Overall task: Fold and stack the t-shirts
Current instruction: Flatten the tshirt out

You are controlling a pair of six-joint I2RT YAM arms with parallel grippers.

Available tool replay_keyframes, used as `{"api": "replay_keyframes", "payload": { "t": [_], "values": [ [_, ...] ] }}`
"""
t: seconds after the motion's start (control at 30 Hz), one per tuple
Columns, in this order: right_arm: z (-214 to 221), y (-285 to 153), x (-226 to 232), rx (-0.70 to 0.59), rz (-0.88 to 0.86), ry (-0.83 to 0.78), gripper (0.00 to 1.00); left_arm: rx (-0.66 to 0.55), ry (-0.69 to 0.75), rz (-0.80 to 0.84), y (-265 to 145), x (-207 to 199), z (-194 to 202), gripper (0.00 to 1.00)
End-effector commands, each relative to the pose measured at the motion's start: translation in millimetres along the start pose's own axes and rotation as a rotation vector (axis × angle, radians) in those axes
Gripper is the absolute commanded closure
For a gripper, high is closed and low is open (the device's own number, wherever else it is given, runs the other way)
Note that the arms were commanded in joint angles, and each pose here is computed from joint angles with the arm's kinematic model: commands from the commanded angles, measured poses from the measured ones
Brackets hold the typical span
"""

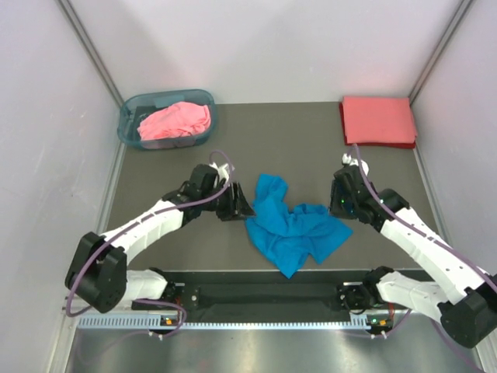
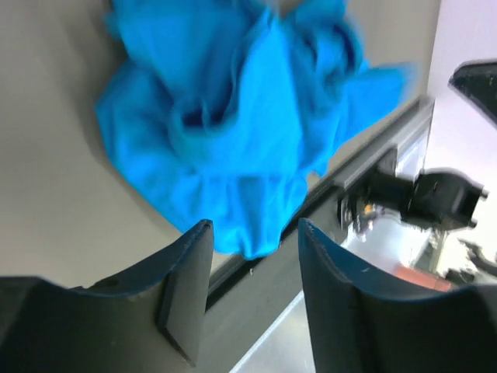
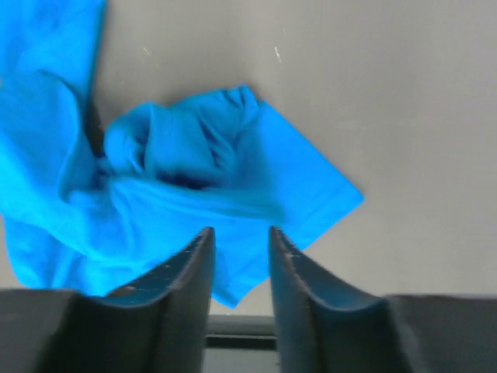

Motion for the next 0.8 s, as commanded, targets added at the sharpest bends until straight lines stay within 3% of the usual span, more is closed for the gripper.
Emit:
{"api": "replay_keyframes", "payload": {
  "t": [0.0,0.07,0.17,0.27,0.3,0.4,0.57,0.77],
  "values": [
    [-48,-19,37,-0.114,-0.133,-0.040,0.60,-0.192,0.080,-0.098,-28,-2,-54,0.46],
    [-69,-23,70,-0.175,-0.286,-0.117,0.57,-0.202,0.042,-0.130,-33,14,-58,0.46],
    [-76,-12,112,-0.169,-0.462,-0.221,0.54,-0.188,-0.043,-0.081,-34,32,-55,0.47],
    [-73,18,132,-0.067,-0.475,-0.281,0.56,-0.170,-0.068,0.012,-27,33,-49,0.47],
    [-59,34,138,0.021,-0.483,-0.305,0.57,-0.164,-0.056,0.043,-25,29,-48,0.47],
    [-32,47,158,0.112,-0.561,-0.370,0.52,-0.154,-0.037,0.082,-17,27,-48,0.47],
    [-2,84,117,0.188,-0.323,-0.323,0.52,-0.106,-0.082,-0.006,-4,50,-38,0.48],
    [30,95,107,0.263,-0.360,-0.337,0.47,-0.029,-0.075,-0.093,24,66,-14,0.48]
  ]
}}
Point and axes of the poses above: each gripper's point midway between its finger pads, its own y axis out along the fingers, its own x axis along the line the jaws close on, z = x × y, the point moved 2 cm from there along -y, back along the fingers, and after that the axes turned 7 degrees about y, right-handed, at the moved point
